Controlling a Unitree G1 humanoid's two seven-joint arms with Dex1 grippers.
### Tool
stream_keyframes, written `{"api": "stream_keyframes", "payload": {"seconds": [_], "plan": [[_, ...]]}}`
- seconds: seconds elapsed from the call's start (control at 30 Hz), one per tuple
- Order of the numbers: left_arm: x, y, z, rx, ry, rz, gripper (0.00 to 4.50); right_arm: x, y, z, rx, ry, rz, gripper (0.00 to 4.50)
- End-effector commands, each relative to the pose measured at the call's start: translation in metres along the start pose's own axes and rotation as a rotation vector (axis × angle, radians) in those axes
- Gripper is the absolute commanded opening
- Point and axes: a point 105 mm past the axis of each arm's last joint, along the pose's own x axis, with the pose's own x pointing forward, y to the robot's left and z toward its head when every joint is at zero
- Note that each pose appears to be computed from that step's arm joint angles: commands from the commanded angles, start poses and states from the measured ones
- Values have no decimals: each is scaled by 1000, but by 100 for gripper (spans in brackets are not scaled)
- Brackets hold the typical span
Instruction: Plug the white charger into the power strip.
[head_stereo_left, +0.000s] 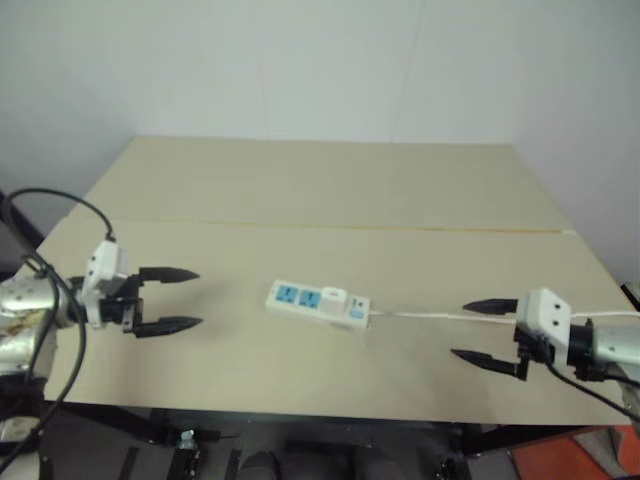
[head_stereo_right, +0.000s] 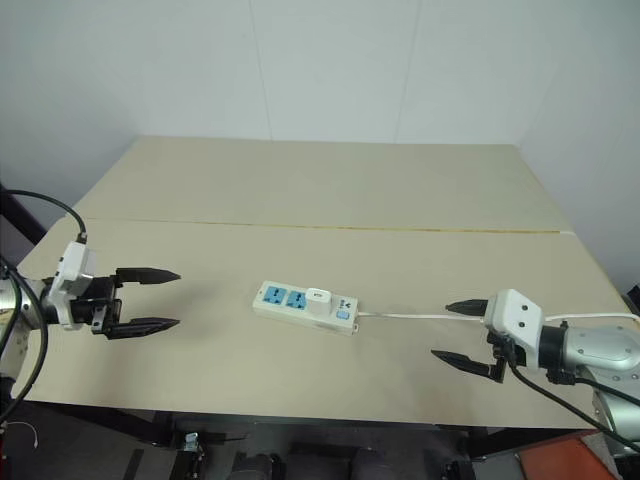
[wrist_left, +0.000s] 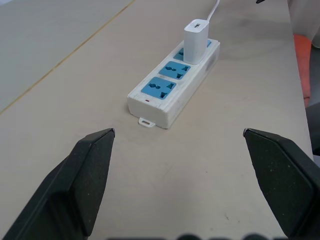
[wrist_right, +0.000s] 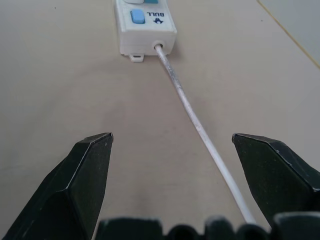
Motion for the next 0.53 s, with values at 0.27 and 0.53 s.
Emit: {"api": "stream_keyframes", "payload": {"seconds": [0.27, 0.53], "plan": [[-2, 2, 7, 38, -8, 11, 450, -8, -7, 10, -39, -2, -40, 447], [-2, 2, 7, 41, -7, 11, 450, -8, -7, 9, -33, 4, -45, 447]]}}
